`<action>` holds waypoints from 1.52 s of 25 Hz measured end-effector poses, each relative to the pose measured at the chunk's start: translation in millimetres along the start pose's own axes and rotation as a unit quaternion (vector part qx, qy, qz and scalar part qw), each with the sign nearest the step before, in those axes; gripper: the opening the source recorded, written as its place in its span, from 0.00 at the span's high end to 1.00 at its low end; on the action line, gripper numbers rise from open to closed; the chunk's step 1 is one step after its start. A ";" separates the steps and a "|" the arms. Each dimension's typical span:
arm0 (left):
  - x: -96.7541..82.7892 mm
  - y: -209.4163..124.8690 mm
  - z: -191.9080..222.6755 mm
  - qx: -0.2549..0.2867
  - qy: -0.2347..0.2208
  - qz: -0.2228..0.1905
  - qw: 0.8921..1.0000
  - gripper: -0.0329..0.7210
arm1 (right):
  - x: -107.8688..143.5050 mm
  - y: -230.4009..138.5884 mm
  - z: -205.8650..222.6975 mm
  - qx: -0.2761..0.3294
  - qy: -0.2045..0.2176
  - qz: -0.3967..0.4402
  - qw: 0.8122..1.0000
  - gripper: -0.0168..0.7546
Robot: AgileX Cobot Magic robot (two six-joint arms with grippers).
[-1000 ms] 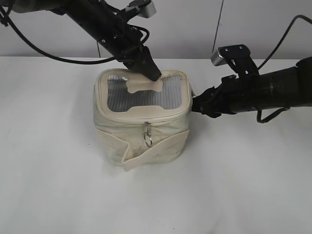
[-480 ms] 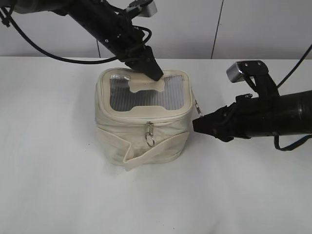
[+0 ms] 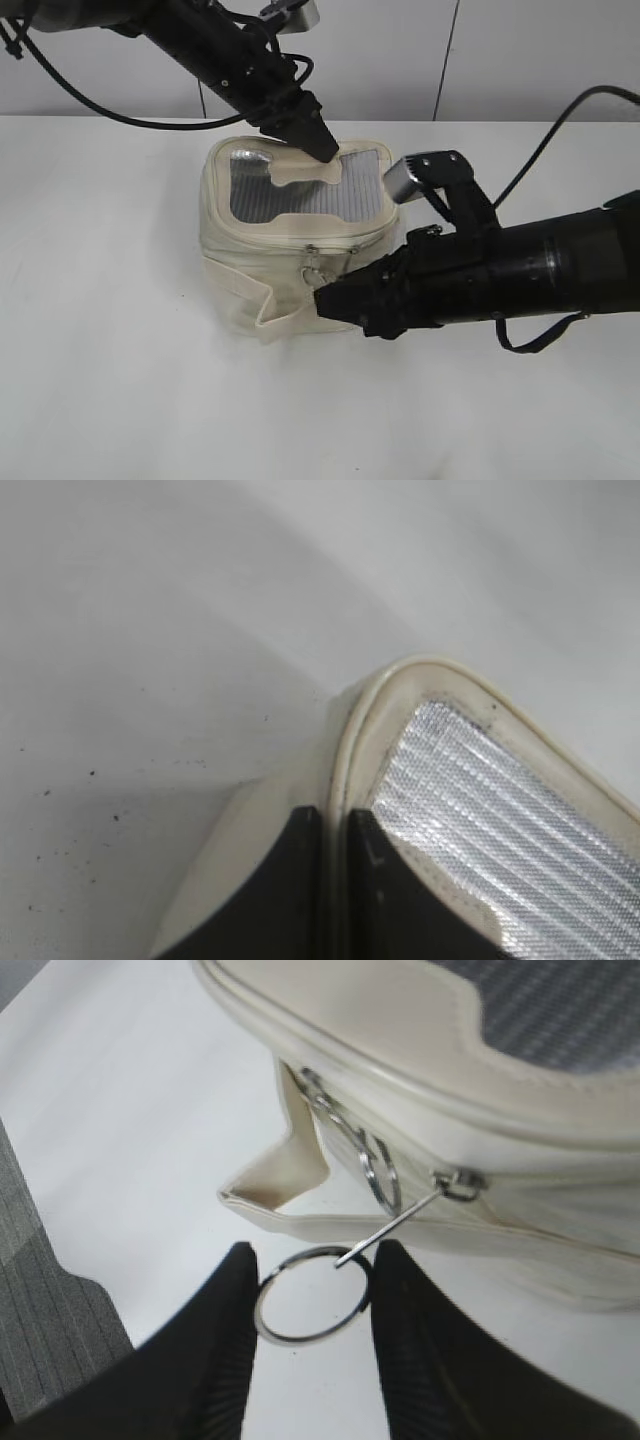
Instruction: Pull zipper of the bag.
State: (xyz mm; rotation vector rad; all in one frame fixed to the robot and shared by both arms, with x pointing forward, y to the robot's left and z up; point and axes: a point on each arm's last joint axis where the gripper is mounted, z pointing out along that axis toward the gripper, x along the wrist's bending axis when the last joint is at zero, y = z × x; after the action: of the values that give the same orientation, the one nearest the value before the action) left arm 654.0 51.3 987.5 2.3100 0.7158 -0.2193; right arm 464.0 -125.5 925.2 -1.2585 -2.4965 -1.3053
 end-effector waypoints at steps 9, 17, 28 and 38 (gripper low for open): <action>1.5 0.9 1.6 -0.017 0.000 -0.019 1.000 0.90 | 22.3 24.9 32.4 -0.001 0.018 -0.014 1.000 0.61; 2.3 4.9 -3.6 -0.033 0.012 -0.027 0.999 0.66 | 10.8 19.2 23.2 0.060 0.002 0.025 0.998 0.48; -23.5 8.6 -88.9 -0.017 0.185 -0.071 0.980 0.65 | -37.7 30.9 -66.4 0.076 -0.082 0.132 0.985 0.28; -94.2 -82.3 -146.4 -0.021 0.251 -0.096 0.963 0.66 | -26.6 18.5 -121.3 0.144 -0.165 0.160 0.963 0.31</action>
State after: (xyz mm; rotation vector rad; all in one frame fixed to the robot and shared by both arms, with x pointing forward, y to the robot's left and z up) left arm 524.0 158.1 1081.1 2.2703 1.1837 0.3065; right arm 458.1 -222.5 1004.7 -1.8229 -2.4169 -0.6787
